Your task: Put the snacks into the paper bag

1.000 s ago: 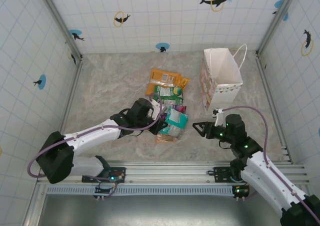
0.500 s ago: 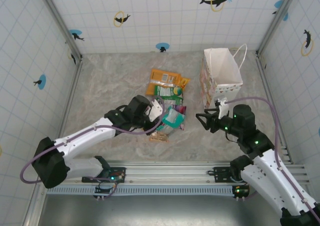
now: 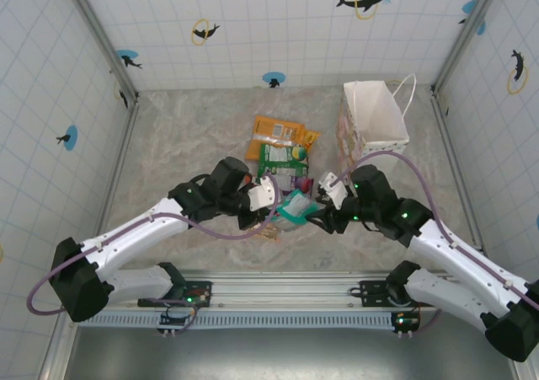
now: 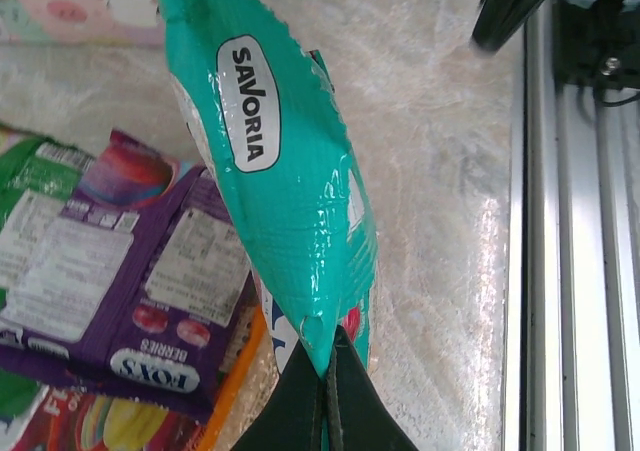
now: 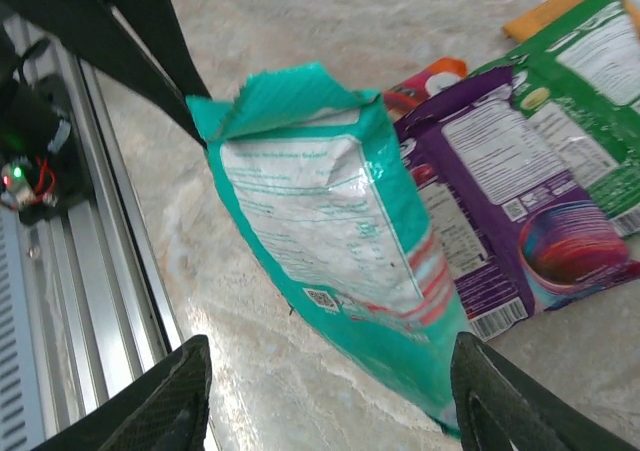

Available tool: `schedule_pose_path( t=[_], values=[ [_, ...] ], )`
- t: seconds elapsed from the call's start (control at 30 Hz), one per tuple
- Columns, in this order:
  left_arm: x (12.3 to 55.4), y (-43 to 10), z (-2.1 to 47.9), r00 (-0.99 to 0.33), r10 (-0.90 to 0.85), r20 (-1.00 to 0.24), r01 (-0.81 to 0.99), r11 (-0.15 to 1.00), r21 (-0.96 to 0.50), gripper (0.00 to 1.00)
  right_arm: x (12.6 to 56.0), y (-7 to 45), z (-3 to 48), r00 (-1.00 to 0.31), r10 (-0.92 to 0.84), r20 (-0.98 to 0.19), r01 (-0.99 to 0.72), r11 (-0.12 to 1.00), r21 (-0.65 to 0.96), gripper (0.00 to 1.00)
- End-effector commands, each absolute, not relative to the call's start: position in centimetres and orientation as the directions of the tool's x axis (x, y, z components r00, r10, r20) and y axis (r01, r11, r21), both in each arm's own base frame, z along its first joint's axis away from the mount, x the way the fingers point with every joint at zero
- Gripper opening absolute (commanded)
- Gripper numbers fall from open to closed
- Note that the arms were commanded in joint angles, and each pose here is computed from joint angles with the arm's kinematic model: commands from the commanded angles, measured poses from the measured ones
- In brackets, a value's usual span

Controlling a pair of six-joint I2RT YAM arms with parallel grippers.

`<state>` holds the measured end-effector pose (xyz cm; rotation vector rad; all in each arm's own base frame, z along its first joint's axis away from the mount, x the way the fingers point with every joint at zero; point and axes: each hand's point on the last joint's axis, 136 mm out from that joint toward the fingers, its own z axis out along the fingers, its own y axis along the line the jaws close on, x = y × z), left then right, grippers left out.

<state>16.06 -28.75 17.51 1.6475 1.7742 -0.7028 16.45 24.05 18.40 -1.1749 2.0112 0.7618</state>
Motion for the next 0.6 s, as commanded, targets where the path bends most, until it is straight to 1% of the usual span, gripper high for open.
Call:
schedule_pose_path(
  t=[0.0, 0.1, 0.13, 0.2, 0.3, 0.4, 0.47, 0.53, 0.57],
  values=[
    [14.6, -30.0, 21.1, 0.101, 0.594, -0.798, 0.995, -0.065, 0.078, 0.00, 16.8, 24.8, 20.2, -0.243, -0.522, -0.817, -0.933, 0.358, 0.049, 0.67],
    [14.0, -29.9, 20.9, 0.119, 0.596, -0.794, 0.992, -0.105, 0.070, 0.00, 16.4, 25.5, 20.6, -0.198, -0.507, -0.839, -0.952, 0.303, 0.041, 0.68],
    [14.2, -30.2, 22.1, 0.143, 0.578, -0.803, 0.989, -0.111, 0.097, 0.00, 16.1, 25.8, 20.7, -0.187, -0.500, -0.846, -0.959, 0.281, 0.046, 0.69],
    [14.2, -30.1, 21.9, 0.161, 0.586, -0.794, 0.987, -0.121, 0.110, 0.00, 15.8, 26.1, 20.6, -0.167, -0.501, -0.849, -0.967, 0.250, 0.043, 0.69],
    [14.7, -30.0, 21.6, 0.172, 0.609, -0.774, 0.985, -0.105, 0.135, 0.00, 14.8, 26.5, 20.6, -0.100, -0.499, -0.861, -0.986, 0.163, 0.020, 0.67],
    [15.5, -30.1, 22.0, 0.171, 0.613, -0.771, 0.984, -0.071, 0.162, 0.00, 14.0, 26.8, 20.8, -0.071, -0.492, -0.868, -0.995, 0.100, 0.025, 0.56],
    [16.0, -30.3, 22.5, 0.172, 0.599, -0.782, 0.982, -0.046, 0.181, 0.00, 14.0, 26.8, 20.6, -0.077, -0.497, -0.864, -0.994, 0.100, 0.030, 0.45],
    [16.3, -30.4, 22.9, 0.174, 0.585, -0.792, 0.980, -0.024, 0.197, 0.00, 14.2, 26.7, 20.4, -0.077, -0.504, -0.860, -0.994, 0.111, 0.024, 0.38],
    [16.5, -30.5, 23.1, 0.177, 0.579, -0.796, 0.979, -0.017, 0.205, 0.00, 14.3, 26.7, 20.4, -0.076, -0.506, -0.859, -0.993, 0.118, 0.018, 0.36]
  ],
)
